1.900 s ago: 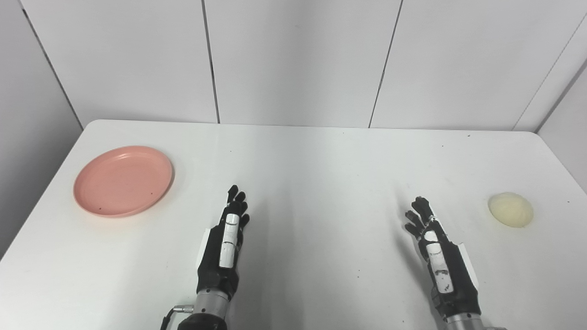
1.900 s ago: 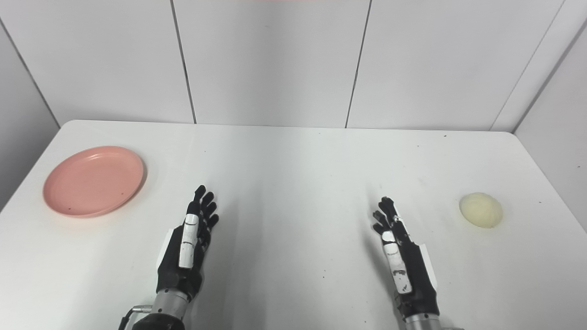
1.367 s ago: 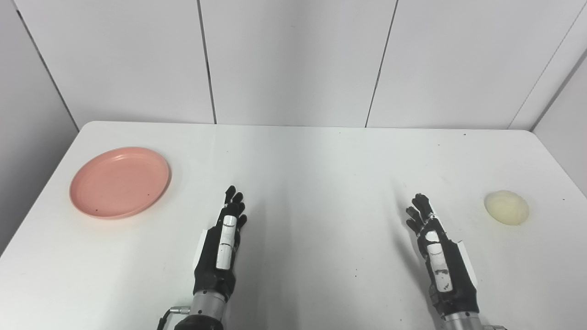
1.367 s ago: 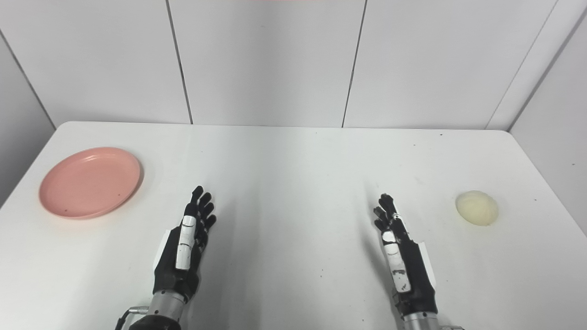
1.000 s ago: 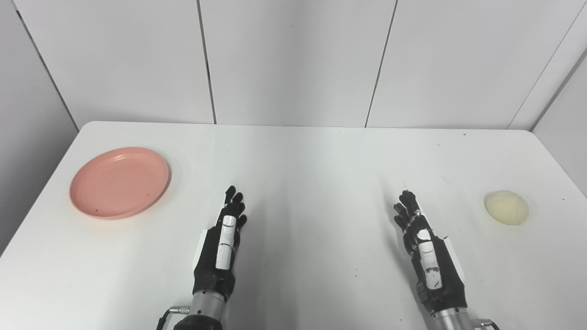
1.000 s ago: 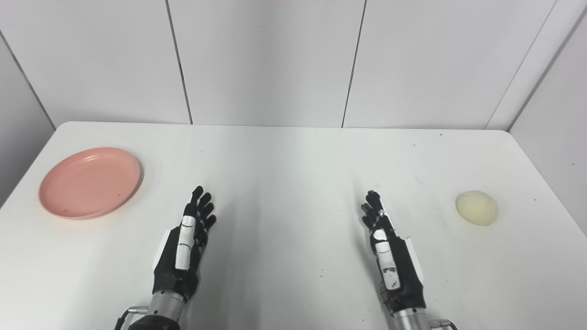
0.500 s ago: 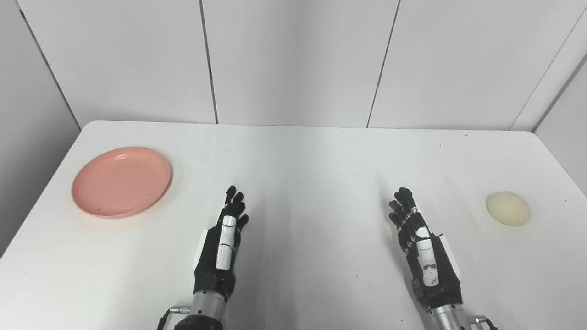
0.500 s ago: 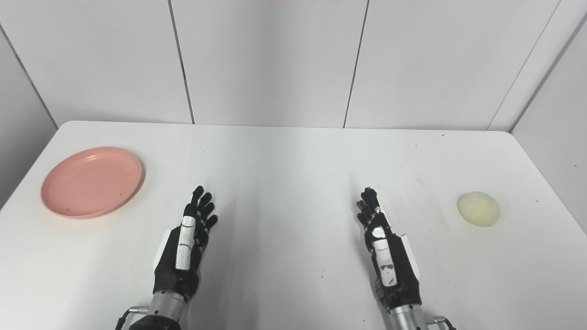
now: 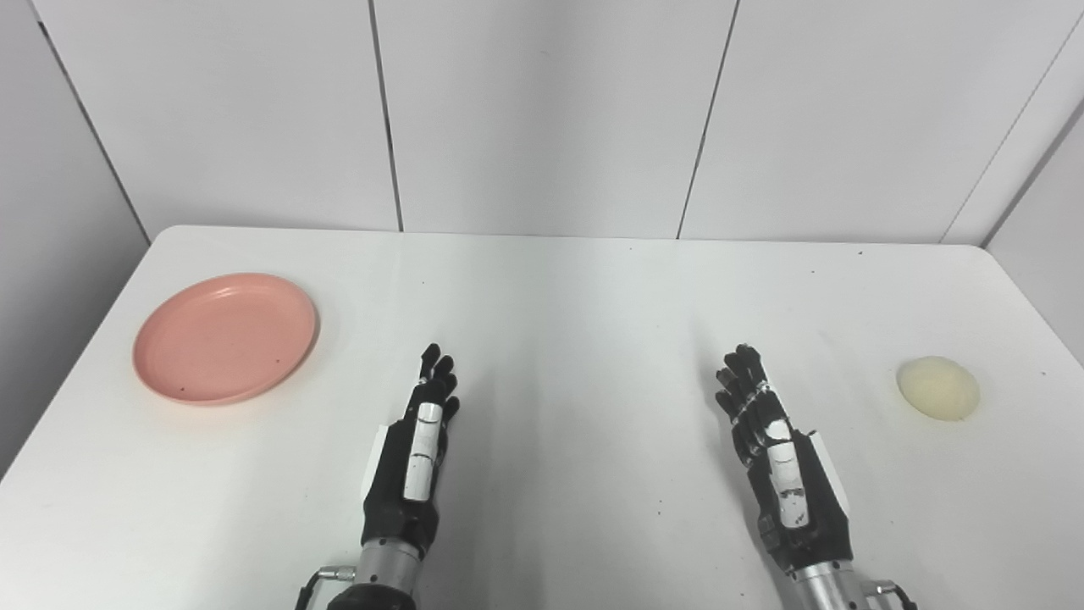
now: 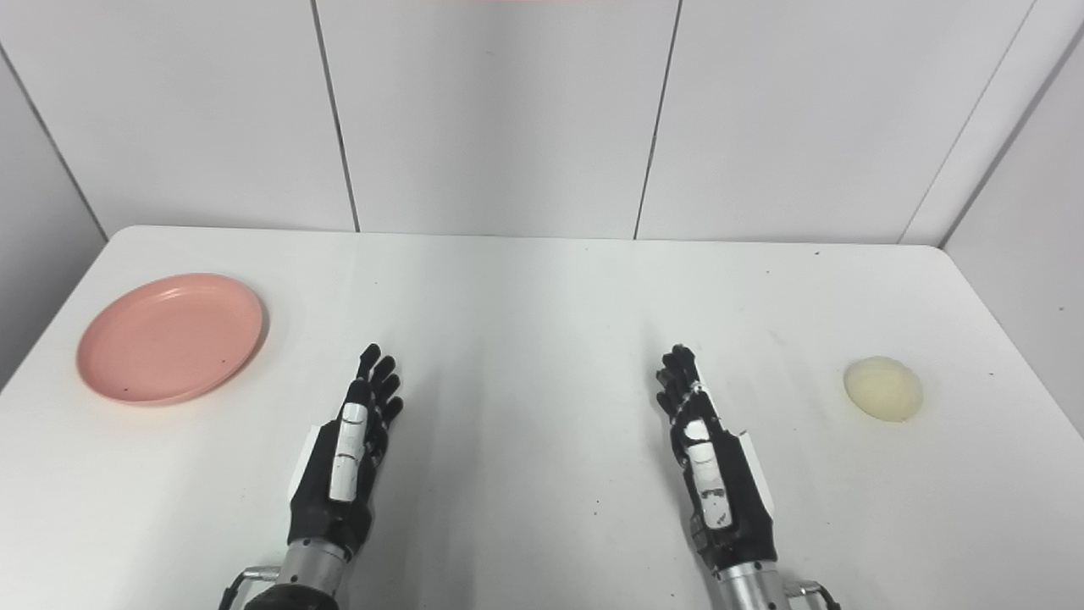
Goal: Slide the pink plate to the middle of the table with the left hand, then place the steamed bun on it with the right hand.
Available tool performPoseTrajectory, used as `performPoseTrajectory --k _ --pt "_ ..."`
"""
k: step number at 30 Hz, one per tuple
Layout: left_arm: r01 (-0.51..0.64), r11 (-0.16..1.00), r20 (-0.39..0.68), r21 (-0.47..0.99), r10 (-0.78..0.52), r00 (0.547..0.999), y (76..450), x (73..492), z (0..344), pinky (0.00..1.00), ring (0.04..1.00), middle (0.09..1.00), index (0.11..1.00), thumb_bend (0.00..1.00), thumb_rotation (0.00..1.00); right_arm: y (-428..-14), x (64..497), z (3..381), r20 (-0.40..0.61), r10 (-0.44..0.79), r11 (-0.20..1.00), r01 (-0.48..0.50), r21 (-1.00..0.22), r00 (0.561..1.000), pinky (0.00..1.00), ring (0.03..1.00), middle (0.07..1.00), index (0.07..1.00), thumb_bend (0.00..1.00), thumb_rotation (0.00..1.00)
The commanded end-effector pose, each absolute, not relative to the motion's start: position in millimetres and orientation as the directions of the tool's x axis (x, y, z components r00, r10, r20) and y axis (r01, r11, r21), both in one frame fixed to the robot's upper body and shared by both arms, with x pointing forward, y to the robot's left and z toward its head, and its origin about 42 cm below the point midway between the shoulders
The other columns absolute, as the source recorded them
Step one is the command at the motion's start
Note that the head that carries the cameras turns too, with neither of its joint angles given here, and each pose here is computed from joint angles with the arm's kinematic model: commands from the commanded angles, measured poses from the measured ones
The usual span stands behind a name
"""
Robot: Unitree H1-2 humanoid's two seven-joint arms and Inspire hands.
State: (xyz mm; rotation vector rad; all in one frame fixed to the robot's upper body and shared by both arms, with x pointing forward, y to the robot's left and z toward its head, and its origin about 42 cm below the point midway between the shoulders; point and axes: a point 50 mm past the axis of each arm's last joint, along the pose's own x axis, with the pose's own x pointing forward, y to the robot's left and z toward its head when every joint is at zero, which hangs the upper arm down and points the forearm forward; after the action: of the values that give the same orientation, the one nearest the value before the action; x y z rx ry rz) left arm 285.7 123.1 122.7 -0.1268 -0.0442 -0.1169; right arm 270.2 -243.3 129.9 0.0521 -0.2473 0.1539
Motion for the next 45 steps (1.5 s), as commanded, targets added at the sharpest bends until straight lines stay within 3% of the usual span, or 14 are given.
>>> performPoseTrajectory --k 1,15,34,45 --pt "0.123 0.984 0.074 -0.126 -0.114 0.991 113.9 289.7 125.6 1.0 1.0 1.0 1.0 0.7 0.98 -249.7 266.0 111.7 0.218 0.135 0.988 -0.147 0.04 0.967 1.0 0.989 0.982 0.993 0.84 0.97" --pt "0.124 0.991 0.086 -0.057 -0.119 0.989 92.0 299.8 110.7 1.0 1.0 1.0 1.0 0.62 1.0 -271.8 272.9 99.3 0.191 0.135 0.989 -0.144 0.034 0.972 1.0 1.0 1.0 1.0 0.8 1.0" --pt "0.133 0.99 0.091 -0.047 -0.129 0.988 95.0 301.3 102.1 1.0 1.0 1.0 1.0 0.64 1.0 -268.2 274.1 94.4 0.182 0.14 0.989 -0.146 0.019 0.973 1.0 0.995 0.999 1.0 0.85 1.0" --pt "0.129 0.99 0.245 -0.052 -0.113 0.963 99.7 301.3 118.0 1.0 1.0 1.0 1.0 0.68 1.0 -263.0 267.9 98.9 0.187 0.146 0.989 -0.15 0.009 0.971 1.0 0.985 0.987 1.0 0.85 1.0"
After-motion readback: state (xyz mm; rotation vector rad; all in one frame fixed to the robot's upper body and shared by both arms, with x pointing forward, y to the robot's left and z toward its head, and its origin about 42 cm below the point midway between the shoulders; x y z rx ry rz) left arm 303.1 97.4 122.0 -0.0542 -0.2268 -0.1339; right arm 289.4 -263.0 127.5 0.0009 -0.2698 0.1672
